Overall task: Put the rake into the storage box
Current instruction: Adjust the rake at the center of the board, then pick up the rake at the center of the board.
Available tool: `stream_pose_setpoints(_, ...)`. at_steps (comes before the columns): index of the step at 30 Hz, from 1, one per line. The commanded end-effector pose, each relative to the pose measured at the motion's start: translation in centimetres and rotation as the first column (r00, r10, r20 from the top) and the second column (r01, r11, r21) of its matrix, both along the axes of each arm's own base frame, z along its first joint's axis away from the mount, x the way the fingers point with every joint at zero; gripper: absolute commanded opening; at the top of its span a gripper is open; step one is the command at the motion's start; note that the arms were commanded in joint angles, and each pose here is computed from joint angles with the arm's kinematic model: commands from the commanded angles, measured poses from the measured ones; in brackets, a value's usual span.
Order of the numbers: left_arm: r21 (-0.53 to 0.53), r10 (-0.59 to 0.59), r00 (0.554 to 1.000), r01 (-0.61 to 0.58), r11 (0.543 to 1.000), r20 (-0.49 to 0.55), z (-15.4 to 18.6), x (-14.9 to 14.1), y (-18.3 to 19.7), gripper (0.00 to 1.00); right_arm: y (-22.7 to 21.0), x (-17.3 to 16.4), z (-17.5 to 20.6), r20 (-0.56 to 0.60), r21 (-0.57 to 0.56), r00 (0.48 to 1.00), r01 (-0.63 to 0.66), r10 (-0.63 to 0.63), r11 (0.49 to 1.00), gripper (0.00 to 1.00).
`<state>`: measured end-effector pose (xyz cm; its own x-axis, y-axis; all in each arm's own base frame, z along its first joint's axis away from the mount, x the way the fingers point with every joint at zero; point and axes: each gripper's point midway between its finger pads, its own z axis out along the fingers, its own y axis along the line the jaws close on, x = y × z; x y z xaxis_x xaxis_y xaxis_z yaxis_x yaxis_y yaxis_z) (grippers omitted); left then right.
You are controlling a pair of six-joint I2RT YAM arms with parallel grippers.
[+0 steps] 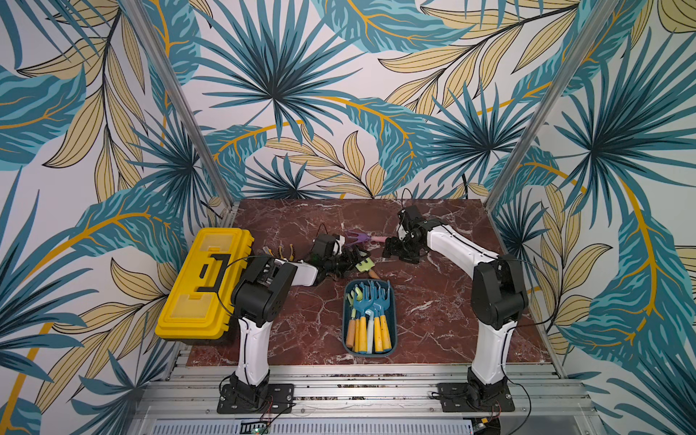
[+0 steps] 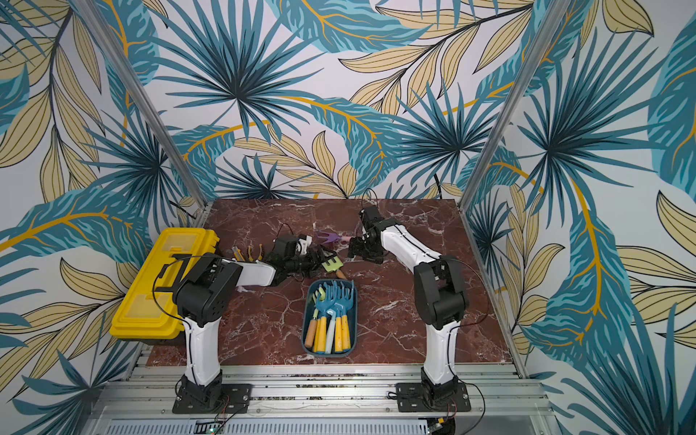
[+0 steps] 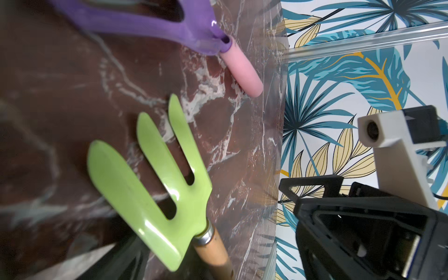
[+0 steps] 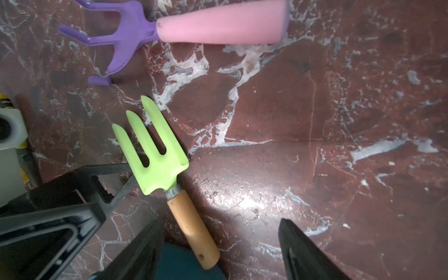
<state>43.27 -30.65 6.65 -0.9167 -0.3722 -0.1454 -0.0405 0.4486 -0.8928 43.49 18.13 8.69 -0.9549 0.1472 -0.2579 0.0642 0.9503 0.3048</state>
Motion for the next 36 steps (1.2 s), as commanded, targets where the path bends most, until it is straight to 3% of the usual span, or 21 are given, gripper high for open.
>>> stream_pose_setpoints(1, 0.061, -0.04, 0.997, 0.045, 0.997, -0.073, -2.2, -0.4, -1.6, 0.98, 0.6, 0.5, -0.2, -0.001, 0.011, 0.998, -0.066, 0.066, 0.998, 0.79)
stream_pose_setpoints(9, 0.021, -0.1, 0.995, 0.1, 0.995, -0.027, 0.7, 0.1, -3.5, 0.97, 0.6, -0.1, -2.2, -0.075, -0.016, 0.99, -0.121, 0.12, 0.992, 0.77)
stream_pose_setpoints(14, 0.048, -0.041, 0.999, 0.041, 0.998, -0.01, 1.7, -0.3, -0.2, 0.98, 2.0, -1.2, -2.4, -0.085, -0.04, 0.98, -0.182, 0.178, 0.982, 0.76)
stream_pose_setpoints(24, 0.083, 0.019, 0.997, -0.025, 0.996, 0.073, 5.4, -1.6, 5.1, 0.98, 3.9, -3.1, -4.4, -0.152, -0.2, 0.953, -0.288, 0.26, 0.937, 0.8)
stream_pose_setpoints(36, 0.147, 0.111, 0.991, -0.122, 0.982, 0.08, 4.7, -4.4, 11.1, 0.99, 2.0, -3.9, -6.8, -0.255, -0.43, 0.939, -0.325, 0.232, 0.842, 0.8)
